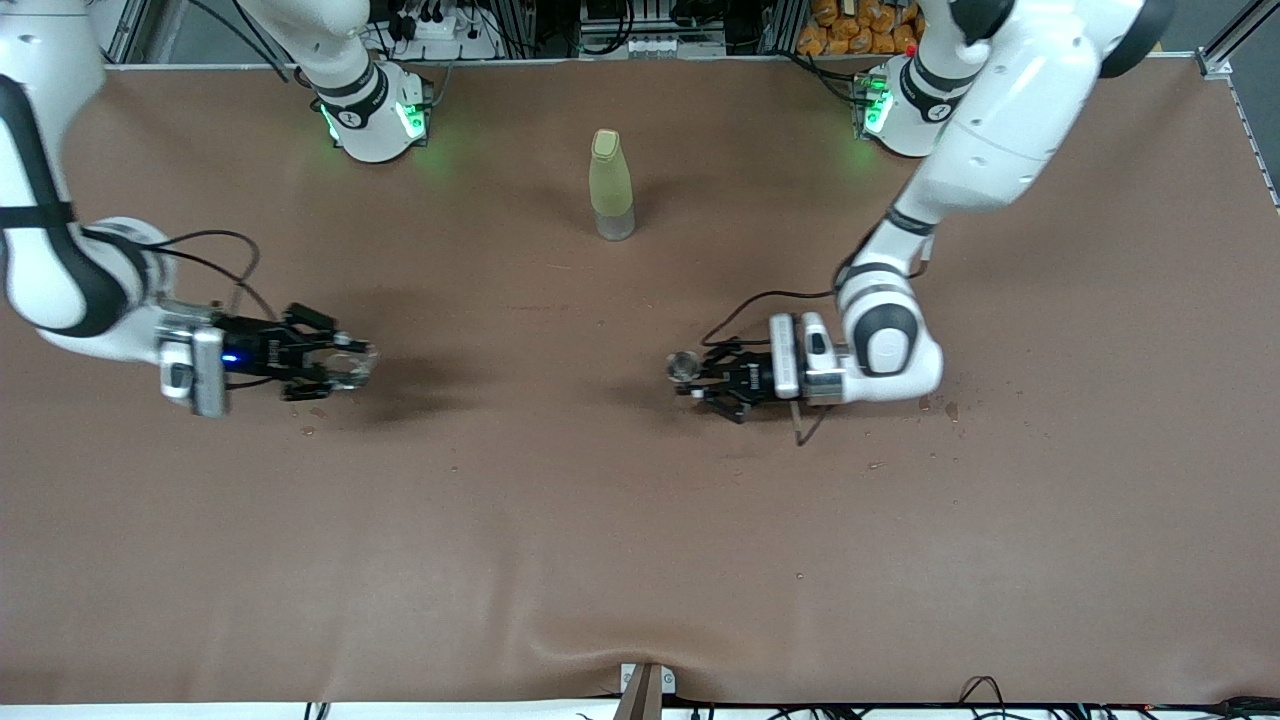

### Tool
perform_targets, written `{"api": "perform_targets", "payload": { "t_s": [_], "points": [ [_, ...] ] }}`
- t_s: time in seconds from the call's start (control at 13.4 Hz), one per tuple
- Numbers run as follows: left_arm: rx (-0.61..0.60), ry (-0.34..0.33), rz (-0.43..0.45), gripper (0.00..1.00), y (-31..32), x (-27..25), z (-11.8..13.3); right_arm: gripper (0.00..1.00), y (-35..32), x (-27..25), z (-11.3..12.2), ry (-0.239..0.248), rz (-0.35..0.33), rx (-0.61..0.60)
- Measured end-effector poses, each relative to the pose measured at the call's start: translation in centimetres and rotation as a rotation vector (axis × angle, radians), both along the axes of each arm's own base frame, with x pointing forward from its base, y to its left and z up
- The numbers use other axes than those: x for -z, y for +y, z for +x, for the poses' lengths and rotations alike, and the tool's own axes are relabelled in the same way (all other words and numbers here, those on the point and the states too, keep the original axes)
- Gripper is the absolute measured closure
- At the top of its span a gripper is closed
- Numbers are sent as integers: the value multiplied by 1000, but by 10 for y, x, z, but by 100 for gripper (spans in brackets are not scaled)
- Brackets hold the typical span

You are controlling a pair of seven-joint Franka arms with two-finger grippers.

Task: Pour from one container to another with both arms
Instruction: 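Tilt the beaker upright and move it back while the left gripper withdraws, then lower the beaker with the right gripper while the left gripper lowers the jigger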

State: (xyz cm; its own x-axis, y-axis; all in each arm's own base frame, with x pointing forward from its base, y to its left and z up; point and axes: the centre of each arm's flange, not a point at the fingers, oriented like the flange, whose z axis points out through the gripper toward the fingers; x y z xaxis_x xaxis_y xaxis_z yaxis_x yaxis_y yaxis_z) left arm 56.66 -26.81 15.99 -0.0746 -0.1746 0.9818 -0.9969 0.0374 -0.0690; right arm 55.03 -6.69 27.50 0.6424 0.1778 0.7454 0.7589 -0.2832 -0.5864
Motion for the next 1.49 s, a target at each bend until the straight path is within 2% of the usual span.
{"api": "perform_targets", "payload": {
  "t_s": [0.15,0.22,0.37,0.52,0.6,0.75,0.97,1.19,1.49],
  "points": [
    [23,2,8,79,57,-4,5,51,-57,7,-5,-186,-2,-32],
    [31,5,11,79,88,-3,5,51,-78,19,-5,-288,9,-43],
    [22,20,9,79,149,2,6,51,-103,60,-6,-457,25,-61],
    [-16,35,-6,79,214,5,3,51,-117,98,-12,-573,26,-94],
    [-43,40,-11,79,246,6,1,51,-122,108,-16,-609,19,-119],
    [-96,45,-11,79,297,8,-5,51,-132,115,-22,-651,-1,-159],
    [-173,57,-19,79,343,21,-14,51,-147,139,-38,-665,-10,-157],
    [-200,76,-36,79,356,48,-16,51,-140,177,-50,-653,32,-146],
    [-206,81,-48,79,358,68,-17,51,-138,197,-57,-635,47,-160]
  ]
}}
